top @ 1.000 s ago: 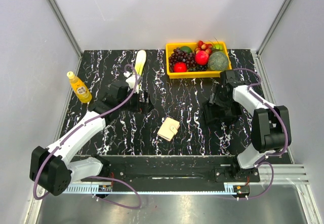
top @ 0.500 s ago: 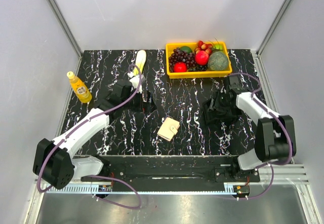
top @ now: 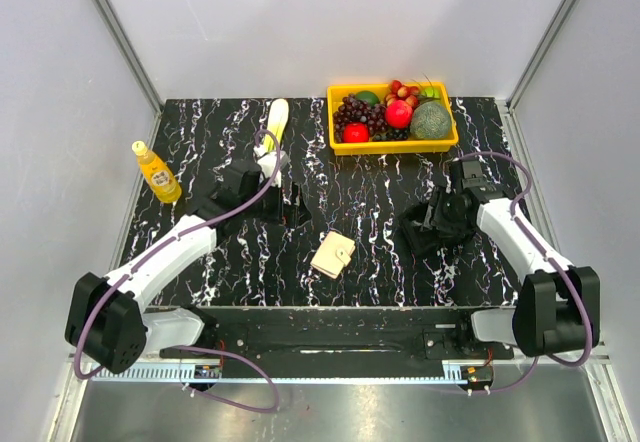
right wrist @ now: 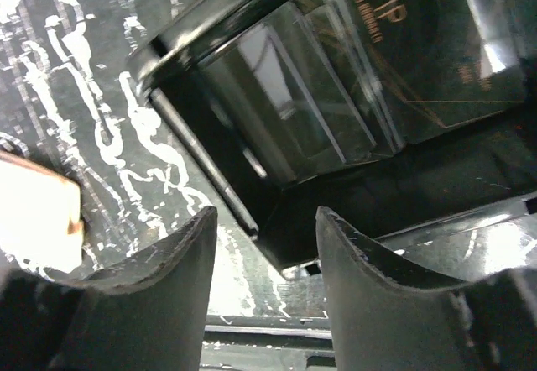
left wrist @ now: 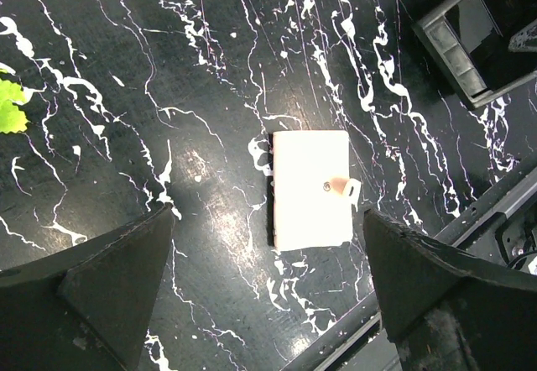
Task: Put the credit cards into the card holder
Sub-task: Pick up the credit card from the storage box.
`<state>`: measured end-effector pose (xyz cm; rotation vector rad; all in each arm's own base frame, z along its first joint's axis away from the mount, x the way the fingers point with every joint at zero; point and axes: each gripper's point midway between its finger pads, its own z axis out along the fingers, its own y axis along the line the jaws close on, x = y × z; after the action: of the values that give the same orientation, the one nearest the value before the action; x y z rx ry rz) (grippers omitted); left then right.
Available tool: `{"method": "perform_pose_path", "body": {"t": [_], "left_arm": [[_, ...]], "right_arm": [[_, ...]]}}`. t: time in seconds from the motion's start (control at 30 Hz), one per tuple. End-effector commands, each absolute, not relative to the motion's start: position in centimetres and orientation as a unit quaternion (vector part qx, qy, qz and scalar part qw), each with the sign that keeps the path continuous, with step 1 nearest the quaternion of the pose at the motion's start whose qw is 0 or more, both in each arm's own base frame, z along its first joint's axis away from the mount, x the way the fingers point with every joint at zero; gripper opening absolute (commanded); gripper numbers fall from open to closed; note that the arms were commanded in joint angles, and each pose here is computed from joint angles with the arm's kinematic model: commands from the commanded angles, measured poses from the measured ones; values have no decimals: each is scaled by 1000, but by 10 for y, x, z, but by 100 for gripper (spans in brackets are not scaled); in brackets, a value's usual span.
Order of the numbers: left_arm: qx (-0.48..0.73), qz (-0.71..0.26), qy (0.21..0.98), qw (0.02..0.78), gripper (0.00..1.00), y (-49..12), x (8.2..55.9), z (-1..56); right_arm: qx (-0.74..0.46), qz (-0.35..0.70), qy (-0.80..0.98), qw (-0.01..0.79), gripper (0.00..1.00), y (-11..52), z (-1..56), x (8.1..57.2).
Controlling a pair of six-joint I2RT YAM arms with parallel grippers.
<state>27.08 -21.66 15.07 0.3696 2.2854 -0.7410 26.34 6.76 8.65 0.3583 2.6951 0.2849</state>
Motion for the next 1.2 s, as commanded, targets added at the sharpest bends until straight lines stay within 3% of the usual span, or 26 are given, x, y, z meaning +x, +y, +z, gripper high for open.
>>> {"method": "perform_pose_path", "body": {"t": [0.0, 0.3, 0.53, 0.67, 0.97, 1.17], "left_arm": [[154, -303, 870, 358, 99, -224, 271, 156], [156, -301, 866, 368, 99, -223, 273, 166], [154, -298, 869, 364, 99, -221, 271, 164], [154, -297, 869, 363, 99, -221, 272, 164], [150, -296, 872, 360, 99, -221, 273, 161], [150, -295, 874, 357, 99, -222, 273, 158]], "right_arm": [[176, 32, 954, 241, 59, 41, 96, 287], [277, 87, 908, 301, 63, 55, 111, 368], [332, 71, 908, 246, 62, 56, 84, 372], [319, 84, 913, 241, 54, 63, 81, 377], [290, 133, 911, 263, 49, 94, 95, 384], [241, 147, 917, 281, 58, 101, 107, 386]]}}
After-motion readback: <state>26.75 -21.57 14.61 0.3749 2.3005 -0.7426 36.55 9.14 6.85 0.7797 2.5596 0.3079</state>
